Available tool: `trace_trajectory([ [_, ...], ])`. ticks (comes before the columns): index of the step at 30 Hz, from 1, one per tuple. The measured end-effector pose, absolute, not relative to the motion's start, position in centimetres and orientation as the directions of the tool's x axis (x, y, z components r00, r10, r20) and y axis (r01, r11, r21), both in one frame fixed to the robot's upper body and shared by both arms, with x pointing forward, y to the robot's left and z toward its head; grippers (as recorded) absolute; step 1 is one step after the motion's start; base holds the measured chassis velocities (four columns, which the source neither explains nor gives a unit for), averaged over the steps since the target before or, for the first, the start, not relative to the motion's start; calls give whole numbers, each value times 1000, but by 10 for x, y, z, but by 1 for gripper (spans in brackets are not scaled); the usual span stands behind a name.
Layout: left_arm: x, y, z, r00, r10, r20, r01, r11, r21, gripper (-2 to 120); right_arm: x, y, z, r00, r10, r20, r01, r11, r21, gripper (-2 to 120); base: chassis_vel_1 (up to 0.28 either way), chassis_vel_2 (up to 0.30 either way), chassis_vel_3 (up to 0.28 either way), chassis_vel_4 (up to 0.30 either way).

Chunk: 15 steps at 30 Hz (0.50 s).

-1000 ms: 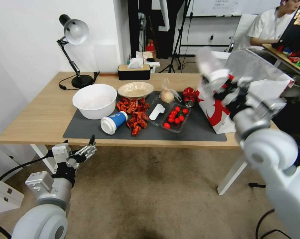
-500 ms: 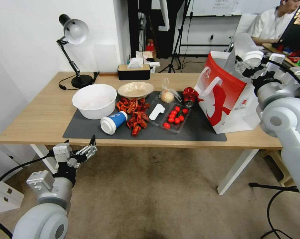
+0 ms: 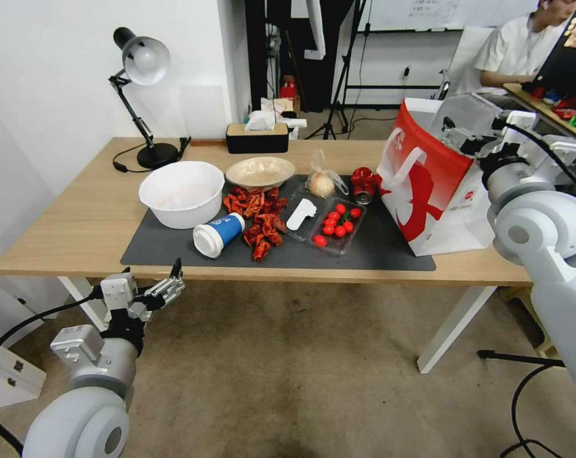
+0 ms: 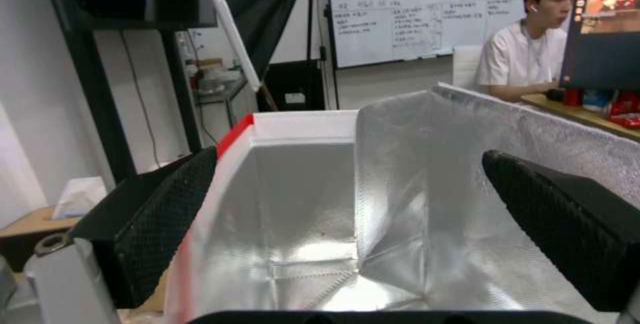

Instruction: Pick up the trash from the table and place it into the takeout bag.

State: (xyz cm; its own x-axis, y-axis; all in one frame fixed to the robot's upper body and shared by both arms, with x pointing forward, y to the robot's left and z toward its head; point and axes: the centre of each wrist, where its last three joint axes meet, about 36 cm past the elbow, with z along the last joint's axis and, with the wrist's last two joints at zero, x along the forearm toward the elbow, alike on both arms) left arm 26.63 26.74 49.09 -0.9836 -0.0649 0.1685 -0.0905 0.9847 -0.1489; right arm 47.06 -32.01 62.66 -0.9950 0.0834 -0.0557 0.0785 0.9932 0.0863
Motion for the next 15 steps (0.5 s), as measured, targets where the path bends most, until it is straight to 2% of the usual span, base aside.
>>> trace_trajectory([
  [10,266,268,493,-983,-61,171,-90,982,-167,100,456,-312,635,-995,28,-91,22,997,71,100,0,0,0,0],
  [15,265,266,493,-984,-57,171,-87,982,-170,100,432,-299,634,-986,-87,-144,-97,993,68,100,0,0,0,0],
])
